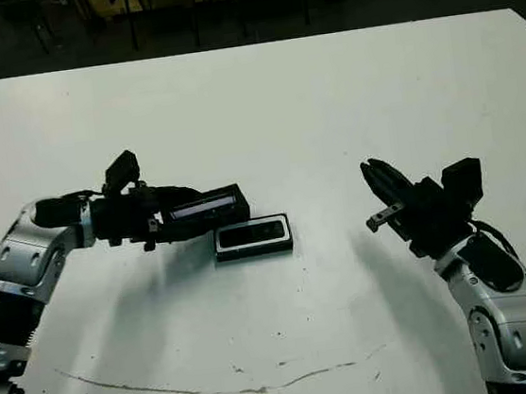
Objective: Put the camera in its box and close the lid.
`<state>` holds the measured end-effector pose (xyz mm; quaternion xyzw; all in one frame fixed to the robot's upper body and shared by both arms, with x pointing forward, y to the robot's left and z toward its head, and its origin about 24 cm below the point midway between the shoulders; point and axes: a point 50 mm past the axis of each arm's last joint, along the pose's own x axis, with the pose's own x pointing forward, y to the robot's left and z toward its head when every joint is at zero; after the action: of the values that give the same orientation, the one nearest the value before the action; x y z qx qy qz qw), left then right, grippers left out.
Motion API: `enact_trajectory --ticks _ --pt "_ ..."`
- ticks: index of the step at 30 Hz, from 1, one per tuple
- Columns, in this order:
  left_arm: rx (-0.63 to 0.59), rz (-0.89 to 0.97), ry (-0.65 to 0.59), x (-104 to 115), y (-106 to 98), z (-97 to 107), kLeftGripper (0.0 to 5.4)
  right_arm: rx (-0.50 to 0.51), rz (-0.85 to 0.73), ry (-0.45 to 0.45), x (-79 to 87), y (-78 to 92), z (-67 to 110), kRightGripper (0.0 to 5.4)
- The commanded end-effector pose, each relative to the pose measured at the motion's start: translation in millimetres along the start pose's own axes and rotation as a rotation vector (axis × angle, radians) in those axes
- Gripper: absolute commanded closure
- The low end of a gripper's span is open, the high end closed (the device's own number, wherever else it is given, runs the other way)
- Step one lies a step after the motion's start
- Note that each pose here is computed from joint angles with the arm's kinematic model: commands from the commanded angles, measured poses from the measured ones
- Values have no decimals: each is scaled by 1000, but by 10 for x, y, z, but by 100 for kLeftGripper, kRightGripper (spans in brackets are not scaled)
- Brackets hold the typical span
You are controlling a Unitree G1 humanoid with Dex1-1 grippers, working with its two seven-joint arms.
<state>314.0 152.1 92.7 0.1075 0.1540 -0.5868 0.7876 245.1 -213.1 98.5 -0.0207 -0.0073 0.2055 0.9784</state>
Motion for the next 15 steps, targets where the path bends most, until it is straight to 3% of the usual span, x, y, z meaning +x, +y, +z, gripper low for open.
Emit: enact_trajectory --ticks 1,7,15 --pt "-36 -40 4 71 3 -38 267 -13 3 16 -20 -17 -27 540" --pt "-41 -78 28 125 17 -95 267 -19 20 7 -21 -31 -39 540" --pt "-54 -116 179 162 60 -201 267 -36 8 15 -26 -12 -24 540"
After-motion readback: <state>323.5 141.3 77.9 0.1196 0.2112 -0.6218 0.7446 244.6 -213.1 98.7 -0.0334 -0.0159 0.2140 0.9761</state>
